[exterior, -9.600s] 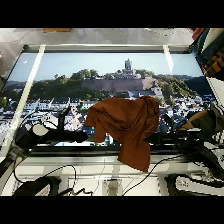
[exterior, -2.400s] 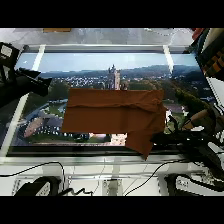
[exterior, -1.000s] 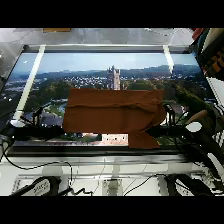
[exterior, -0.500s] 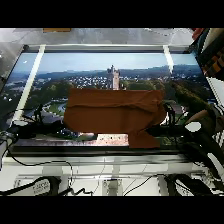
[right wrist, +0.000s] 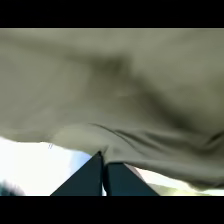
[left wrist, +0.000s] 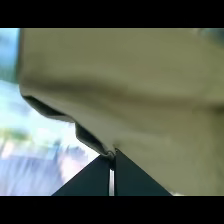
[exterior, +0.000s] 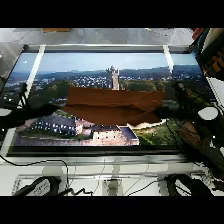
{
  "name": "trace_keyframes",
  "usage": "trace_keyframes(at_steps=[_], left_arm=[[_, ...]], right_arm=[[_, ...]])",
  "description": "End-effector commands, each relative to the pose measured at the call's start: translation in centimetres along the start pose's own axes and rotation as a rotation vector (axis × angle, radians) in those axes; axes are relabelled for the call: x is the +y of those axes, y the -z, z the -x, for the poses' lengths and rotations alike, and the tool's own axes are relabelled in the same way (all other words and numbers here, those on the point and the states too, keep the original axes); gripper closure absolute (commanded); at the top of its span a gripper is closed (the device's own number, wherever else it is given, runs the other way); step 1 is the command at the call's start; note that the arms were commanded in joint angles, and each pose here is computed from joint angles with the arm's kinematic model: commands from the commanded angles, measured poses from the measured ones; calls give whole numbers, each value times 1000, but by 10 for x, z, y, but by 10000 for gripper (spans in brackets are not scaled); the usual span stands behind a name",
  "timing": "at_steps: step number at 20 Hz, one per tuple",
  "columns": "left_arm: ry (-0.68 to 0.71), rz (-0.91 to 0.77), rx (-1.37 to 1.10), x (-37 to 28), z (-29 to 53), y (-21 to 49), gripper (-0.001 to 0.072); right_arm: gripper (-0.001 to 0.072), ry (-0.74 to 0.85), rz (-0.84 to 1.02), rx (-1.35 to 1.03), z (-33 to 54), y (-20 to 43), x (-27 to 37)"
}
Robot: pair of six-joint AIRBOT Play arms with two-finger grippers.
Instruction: Fold the clothes and pants, and hang the long-sleeved shirts on hangers.
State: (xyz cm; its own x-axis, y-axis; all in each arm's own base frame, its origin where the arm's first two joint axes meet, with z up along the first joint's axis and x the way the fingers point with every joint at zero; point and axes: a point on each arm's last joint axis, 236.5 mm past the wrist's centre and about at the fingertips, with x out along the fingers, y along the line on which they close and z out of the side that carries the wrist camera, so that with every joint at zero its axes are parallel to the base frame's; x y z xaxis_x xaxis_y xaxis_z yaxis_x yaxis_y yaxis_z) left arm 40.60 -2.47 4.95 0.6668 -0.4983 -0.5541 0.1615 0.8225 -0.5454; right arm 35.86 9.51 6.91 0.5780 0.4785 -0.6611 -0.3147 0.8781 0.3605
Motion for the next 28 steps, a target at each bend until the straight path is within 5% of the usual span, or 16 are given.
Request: trace_keyframes(at_steps=[1, 9, 21, 22, 23, 24, 28], left_arm=[[-5, 25, -268, -18, 10, -74, 690], [-313, 4, -348, 12, -106, -72, 689], [-334, 12, -261, 42, -184, -59, 669], [-330, 12, -258, 41, -185, -58, 505], [-327, 12, -256, 41, -185, -58, 165], [-327, 13, -257, 41, -185, -58, -13], [-318, 11, -291, 37, -169, -75, -13]], right_arm=[[703, 159, -25, -274, 20, -75, -33], [703, 306, -363, -352, -56, -71, -133], [665, 311, -457, -260, -135, -67, -179], [418, 300, -449, -232, -138, -61, -176], [127, 298, -435, -216, -139, -58, -174], [31, 296, -428, -211, -139, -58, -173], [32, 275, -401, -178, -136, -55, -164]])
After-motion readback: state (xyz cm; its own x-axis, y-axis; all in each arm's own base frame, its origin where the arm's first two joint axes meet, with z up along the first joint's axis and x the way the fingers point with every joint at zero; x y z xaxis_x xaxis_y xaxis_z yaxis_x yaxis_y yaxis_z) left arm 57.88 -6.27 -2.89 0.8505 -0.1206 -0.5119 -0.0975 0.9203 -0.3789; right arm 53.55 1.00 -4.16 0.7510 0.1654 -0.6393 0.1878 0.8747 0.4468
